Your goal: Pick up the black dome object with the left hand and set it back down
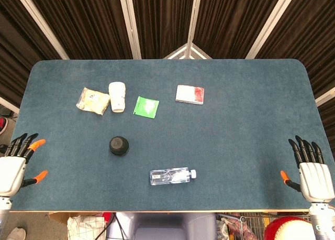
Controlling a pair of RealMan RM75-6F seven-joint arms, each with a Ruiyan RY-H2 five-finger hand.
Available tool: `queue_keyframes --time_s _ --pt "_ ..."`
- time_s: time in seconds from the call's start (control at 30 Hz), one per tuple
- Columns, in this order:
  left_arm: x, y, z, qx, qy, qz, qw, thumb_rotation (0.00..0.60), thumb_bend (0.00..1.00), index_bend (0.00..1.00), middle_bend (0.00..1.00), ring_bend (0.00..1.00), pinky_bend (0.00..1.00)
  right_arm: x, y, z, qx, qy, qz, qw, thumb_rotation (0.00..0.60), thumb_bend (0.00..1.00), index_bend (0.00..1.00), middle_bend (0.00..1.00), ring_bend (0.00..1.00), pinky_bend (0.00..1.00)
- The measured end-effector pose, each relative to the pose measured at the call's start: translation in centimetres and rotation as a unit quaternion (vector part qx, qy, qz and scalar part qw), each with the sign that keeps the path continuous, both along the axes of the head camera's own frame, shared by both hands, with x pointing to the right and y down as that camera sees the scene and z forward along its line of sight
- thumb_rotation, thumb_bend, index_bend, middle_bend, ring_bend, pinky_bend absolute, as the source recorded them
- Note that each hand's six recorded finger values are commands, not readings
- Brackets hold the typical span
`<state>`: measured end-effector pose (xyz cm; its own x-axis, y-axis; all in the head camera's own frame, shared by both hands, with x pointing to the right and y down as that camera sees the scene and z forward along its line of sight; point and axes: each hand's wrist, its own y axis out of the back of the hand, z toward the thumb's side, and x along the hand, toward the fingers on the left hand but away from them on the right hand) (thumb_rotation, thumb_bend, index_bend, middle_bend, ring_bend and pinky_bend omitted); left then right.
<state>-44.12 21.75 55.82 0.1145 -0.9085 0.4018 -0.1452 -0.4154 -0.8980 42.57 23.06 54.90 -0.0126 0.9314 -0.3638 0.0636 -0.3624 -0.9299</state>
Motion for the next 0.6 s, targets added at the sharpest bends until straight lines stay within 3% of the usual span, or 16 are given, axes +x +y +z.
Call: queue_keyframes --time_s 0.13,0.33,0.6 --pt "1.5 -0.6 1.8 -0.024 0.028 0.01 0.9993 0.6 0.2 0.2 0.08 0.0 0.09 0.0 0.0 0.0 0.0 -0.001 0.004 1.0 0.6 0.29 0.07 0.02 0.07 0.04" --pt "5.0 -1.9 4.7 -0.044 0.104 0.007 0.9936 0.6 0.17 0.18 0.08 0.0 0.09 -0.2 0.0 0.1 -0.004 -0.002 0.002 1.0 0.6 0.29 0.07 0.02 0.07 0.04" --pt "8.3 -2.2 8.4 -0.074 0.196 -0.022 0.9775 0.6 0.16 0.17 0.08 0.0 0.06 -0.3 0.1 0.4 -0.008 -0.003 0.002 1.0 0.6 0.29 0.07 0.02 0.07 0.04"
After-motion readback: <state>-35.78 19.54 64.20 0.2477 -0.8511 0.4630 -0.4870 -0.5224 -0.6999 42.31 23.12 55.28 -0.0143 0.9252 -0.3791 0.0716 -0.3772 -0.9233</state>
